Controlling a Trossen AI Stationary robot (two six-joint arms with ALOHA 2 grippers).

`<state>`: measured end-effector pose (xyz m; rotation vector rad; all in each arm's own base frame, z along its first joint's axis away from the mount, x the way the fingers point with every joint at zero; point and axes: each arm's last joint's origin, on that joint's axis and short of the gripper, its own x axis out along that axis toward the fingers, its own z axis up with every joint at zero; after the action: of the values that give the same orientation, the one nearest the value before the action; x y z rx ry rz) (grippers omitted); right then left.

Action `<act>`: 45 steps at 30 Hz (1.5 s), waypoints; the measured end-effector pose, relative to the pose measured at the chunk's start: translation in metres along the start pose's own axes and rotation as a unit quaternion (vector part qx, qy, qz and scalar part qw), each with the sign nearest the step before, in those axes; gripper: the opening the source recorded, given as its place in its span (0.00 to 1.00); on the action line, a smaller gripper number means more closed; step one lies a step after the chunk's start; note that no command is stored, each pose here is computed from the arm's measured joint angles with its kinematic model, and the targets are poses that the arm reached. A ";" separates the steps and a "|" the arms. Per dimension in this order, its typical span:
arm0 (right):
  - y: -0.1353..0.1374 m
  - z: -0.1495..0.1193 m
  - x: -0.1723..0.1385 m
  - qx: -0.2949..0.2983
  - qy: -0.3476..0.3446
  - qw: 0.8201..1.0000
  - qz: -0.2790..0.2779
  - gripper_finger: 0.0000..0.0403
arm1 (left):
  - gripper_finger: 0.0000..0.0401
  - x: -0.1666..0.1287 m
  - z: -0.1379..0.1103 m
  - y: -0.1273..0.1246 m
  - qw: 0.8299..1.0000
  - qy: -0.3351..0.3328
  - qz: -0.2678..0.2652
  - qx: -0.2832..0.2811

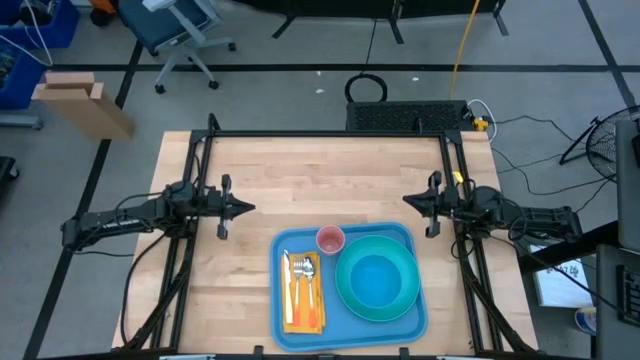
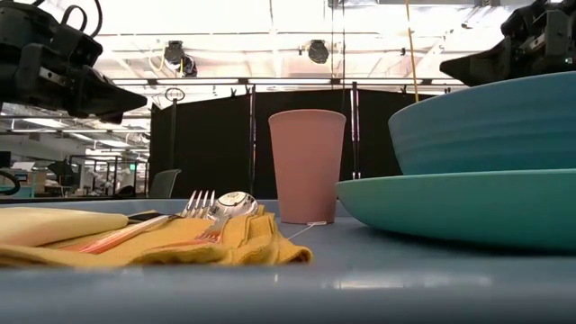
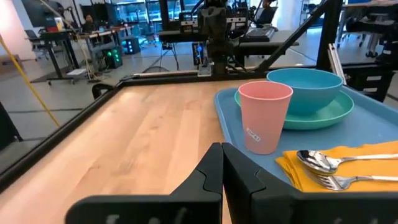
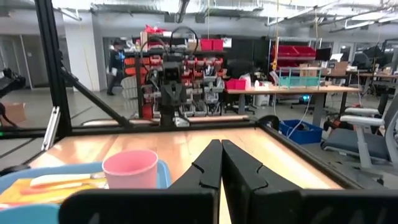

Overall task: Set up tray
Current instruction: Return to Home Position

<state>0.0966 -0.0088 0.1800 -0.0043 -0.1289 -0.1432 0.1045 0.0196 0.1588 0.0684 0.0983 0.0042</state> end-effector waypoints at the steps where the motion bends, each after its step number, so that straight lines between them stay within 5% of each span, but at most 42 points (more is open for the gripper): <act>1: 0.000 0.001 0.000 0.000 -0.005 1.000 0.000 0.00 | 0.00 0.000 0.000 0.000 1.000 0.001 0.000 -0.004; 12: 0.000 0.006 0.000 0.002 -0.029 1.000 -0.001 0.00 | 0.04 0.000 0.000 0.000 0.998 0.002 0.000 -0.064; 45: 0.000 0.005 0.000 0.002 -0.028 1.000 -0.001 0.00 | 0.09 0.000 0.001 0.000 0.998 -0.005 0.000 -0.061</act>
<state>0.0958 -0.0087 0.1854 -0.0040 -0.1860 -0.1443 0.1047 0.0197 0.1599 -0.0535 0.0877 0.0105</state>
